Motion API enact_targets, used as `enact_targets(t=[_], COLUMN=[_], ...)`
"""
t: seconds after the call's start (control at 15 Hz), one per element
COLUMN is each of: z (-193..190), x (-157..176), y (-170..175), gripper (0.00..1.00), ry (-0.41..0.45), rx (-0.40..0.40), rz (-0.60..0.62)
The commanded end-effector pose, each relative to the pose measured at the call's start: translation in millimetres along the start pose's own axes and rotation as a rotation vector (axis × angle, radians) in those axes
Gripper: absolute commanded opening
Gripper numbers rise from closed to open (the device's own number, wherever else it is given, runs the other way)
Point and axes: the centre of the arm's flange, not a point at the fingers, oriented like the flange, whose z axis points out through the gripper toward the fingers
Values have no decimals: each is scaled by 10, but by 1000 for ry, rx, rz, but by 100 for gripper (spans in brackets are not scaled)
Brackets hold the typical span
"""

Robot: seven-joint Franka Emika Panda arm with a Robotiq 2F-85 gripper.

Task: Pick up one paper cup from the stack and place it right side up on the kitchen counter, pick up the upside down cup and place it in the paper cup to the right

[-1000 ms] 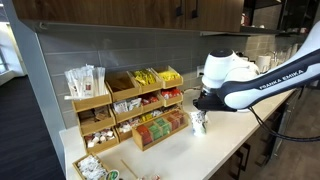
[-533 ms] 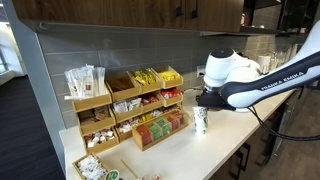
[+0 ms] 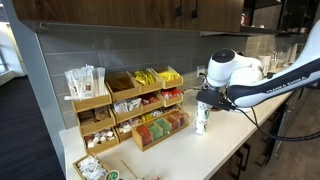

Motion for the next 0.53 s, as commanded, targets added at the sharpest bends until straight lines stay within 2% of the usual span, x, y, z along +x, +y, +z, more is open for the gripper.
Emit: enact_targets(t=[0.0,0.47], z=[87,-25], x=[-78,-29], y=[-43,63], gripper=[3,3], ry=[48,35], rx=[-2,-5], rz=[72,67])
